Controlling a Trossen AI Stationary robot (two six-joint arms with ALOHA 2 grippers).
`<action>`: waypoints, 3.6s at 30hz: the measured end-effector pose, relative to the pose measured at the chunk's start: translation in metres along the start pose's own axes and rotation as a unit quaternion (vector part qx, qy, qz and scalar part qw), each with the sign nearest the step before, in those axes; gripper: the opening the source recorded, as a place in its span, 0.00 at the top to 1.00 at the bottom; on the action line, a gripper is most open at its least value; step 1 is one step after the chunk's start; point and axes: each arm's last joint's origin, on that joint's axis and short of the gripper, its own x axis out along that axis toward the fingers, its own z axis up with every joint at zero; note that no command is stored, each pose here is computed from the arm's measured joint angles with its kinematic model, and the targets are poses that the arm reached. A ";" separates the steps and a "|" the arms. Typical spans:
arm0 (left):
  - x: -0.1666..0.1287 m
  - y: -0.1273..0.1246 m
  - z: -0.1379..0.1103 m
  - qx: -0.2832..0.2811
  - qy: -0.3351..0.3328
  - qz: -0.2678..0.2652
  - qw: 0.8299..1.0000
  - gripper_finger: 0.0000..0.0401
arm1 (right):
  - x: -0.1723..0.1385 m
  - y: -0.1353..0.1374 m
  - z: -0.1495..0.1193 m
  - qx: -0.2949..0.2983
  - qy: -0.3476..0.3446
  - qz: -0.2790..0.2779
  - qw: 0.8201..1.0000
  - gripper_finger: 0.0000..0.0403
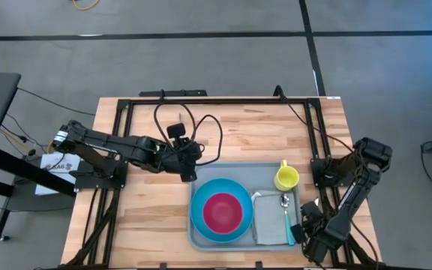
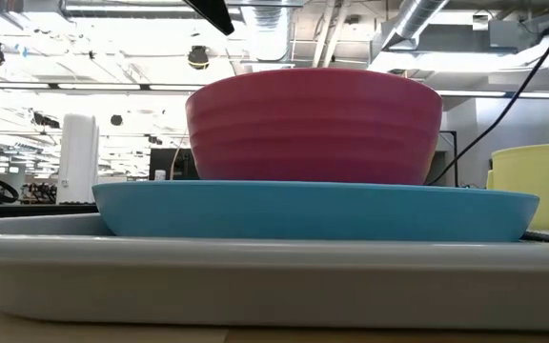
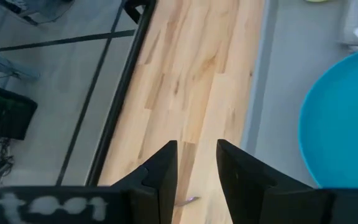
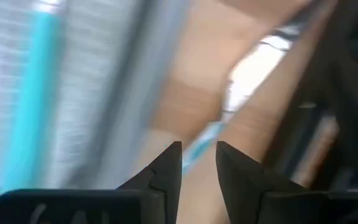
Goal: Set up tray
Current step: Put the purple fork to the left of the blue spoon on the gray table napkin
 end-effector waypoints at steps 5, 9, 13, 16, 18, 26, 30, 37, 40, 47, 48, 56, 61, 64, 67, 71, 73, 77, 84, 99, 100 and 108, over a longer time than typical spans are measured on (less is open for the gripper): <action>0.000 -0.001 0.000 0.001 0.002 -0.009 1.000 0.74 | 0.003 0.001 -0.004 -0.003 0.000 0.005 1.000 0.77; 0.000 -0.001 -0.001 0.005 0.004 -0.009 1.000 0.74 | 0.012 0.004 -0.006 -0.013 0.005 -0.017 1.000 0.77; 0.000 0.000 -0.001 0.012 0.006 -0.009 1.000 0.74 | 0.011 0.006 -0.004 0.001 -0.008 -0.035 0.999 0.77; 0.000 0.000 -0.001 0.014 0.006 -0.009 1.000 0.74 | 0.004 0.006 -0.005 0.005 -0.010 -0.034 0.999 0.79; 0.000 0.000 -0.001 0.014 0.007 -0.009 1.000 0.74 | -0.002 0.007 -0.008 0.003 -0.005 -0.029 1.000 0.80; 0.000 0.000 -0.001 0.014 0.007 -0.009 1.000 0.74 | -0.016 0.014 -0.015 -0.002 0.021 -0.011 1.000 0.83; 0.000 0.000 -0.001 0.022 0.006 -0.002 1.000 0.74 | -0.017 0.011 -0.002 0.000 0.006 -0.061 0.998 0.84; 0.006 0.009 -0.006 0.014 0.038 0.009 0.999 0.74 | -0.019 0.024 0.012 -0.004 0.052 -0.071 0.996 0.84; 0.011 0.019 -0.010 0.016 0.063 0.041 0.997 0.74 | -0.020 0.026 0.013 -0.029 0.115 -0.097 0.988 0.84; 0.027 0.048 -0.015 0.012 0.107 0.086 0.990 0.74 | -0.022 0.034 0.044 -0.048 0.054 -0.099 0.992 0.84; 0.030 0.053 -0.016 0.013 0.118 0.084 0.989 0.74 | -0.023 0.037 0.050 -0.060 0.048 -0.093 0.993 0.83; 0.054 0.108 -0.037 -0.002 0.226 0.086 0.970 0.74 | -0.025 0.054 0.102 -0.169 0.078 -0.079 0.979 0.77; 0.081 0.129 -0.058 0.079 0.255 -0.038 0.963 0.74 | -0.025 0.061 0.117 -0.207 0.102 -0.050 0.972 0.70; 0.105 0.134 -0.075 0.107 0.224 -0.108 0.962 0.74 | -0.027 0.068 0.117 -0.223 0.102 -0.015 0.969 0.65; 0.128 0.129 -0.096 0.152 0.196 -0.144 0.958 0.74 | -0.035 0.078 0.115 -0.230 0.099 0.028 0.968 0.60; 0.153 0.115 -0.117 0.226 0.147 -0.152 0.951 0.74 | -0.055 0.088 0.113 -0.235 0.069 0.068 0.967 0.54; 0.160 0.107 -0.124 0.232 0.119 -0.168 0.951 0.74 | -0.066 0.092 0.112 -0.230 0.041 0.086 0.968 0.52; 0.167 0.090 -0.134 0.242 0.117 -0.215 0.939 0.74 | -0.082 0.097 0.110 -0.214 -0.003 0.114 0.970 0.49; 0.181 0.069 -0.134 0.276 0.114 -0.248 0.922 0.74 | -0.089 0.099 0.110 -0.210 -0.037 0.126 0.969 0.48; 0.213 0.052 -0.147 0.306 0.169 -0.239 0.906 0.75 | -0.089 0.099 0.111 -0.212 -0.060 0.125 0.967 0.49; 0.213 0.052 -0.147 0.311 0.170 -0.239 0.904 0.77 | -0.089 0.099 0.112 -0.211 -0.068 0.125 0.967 0.49; 0.210 0.052 -0.136 0.276 0.188 -0.228 0.915 0.99 | -0.090 0.099 0.114 -0.201 -0.158 0.123 0.959 0.49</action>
